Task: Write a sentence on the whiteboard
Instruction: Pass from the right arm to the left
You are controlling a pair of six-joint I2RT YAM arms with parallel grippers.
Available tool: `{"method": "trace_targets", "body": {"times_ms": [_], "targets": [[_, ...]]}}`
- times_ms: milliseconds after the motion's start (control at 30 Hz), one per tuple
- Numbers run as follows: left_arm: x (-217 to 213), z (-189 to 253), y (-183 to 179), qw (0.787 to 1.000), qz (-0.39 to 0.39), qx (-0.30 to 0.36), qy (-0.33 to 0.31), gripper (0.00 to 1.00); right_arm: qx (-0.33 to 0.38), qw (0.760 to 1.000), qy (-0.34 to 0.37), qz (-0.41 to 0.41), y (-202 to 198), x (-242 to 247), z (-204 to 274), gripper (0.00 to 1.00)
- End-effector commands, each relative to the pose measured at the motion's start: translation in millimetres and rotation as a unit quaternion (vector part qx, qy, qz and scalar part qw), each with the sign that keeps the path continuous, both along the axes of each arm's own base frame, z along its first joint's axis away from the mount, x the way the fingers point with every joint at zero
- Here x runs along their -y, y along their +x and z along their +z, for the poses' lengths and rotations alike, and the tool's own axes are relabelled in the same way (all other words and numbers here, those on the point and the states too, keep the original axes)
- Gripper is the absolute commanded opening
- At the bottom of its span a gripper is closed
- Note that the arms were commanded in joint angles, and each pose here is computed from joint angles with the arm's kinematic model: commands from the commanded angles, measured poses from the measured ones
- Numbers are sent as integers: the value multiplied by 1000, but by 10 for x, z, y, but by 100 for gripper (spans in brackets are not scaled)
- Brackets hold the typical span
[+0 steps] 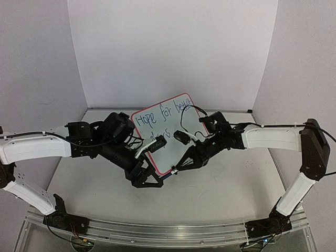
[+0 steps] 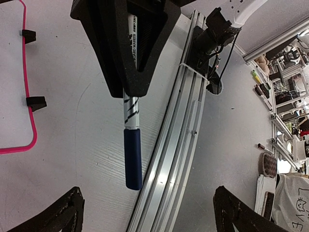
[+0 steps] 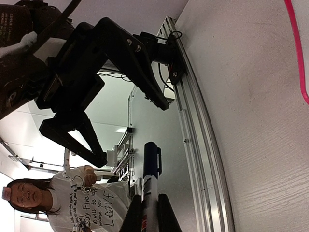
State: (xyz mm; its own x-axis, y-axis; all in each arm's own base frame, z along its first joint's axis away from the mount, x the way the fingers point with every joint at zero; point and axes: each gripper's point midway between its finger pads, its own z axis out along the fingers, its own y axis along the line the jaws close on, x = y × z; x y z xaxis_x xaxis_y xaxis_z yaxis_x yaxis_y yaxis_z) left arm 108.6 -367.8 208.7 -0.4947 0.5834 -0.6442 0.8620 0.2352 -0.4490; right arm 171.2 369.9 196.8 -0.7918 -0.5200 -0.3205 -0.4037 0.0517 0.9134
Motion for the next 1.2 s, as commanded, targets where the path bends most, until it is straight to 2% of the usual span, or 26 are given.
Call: {"method": "trace_targets", "body": {"times_ms": [0, 233, 333, 500, 633, 800, 933, 1167], "targets": [[217, 229, 149, 999, -10, 39, -35, 89, 38, 999, 35, 6, -19, -27, 326, 0], [342, 188, 105, 998, -39, 23, -41, 63, 39, 998, 37, 12, -66, -56, 355, 0], [356, 199, 107, 998, -40, 24, -45, 59, 36, 999, 37, 16, -86, -68, 350, 0], [363, 128, 95, 998, -42, 14, -36, 44, 37, 998, 38, 20, -100, -89, 367, 0], [344, 98, 87, 999, -41, 11, -32, 36, 38, 998, 41, 21, -108, -87, 391, 0], [323, 60, 62, 999, -44, 5, -27, 20, 38, 998, 40, 20, -112, -82, 402, 0], [319, 78, 55, 998, -48, 10, -31, 1, 35, 998, 39, 20, -121, -83, 389, 0], [376, 179, 80, 996, -55, 31, -57, 0, 35, 998, 32, 35, -232, -168, 320, 0]]}}
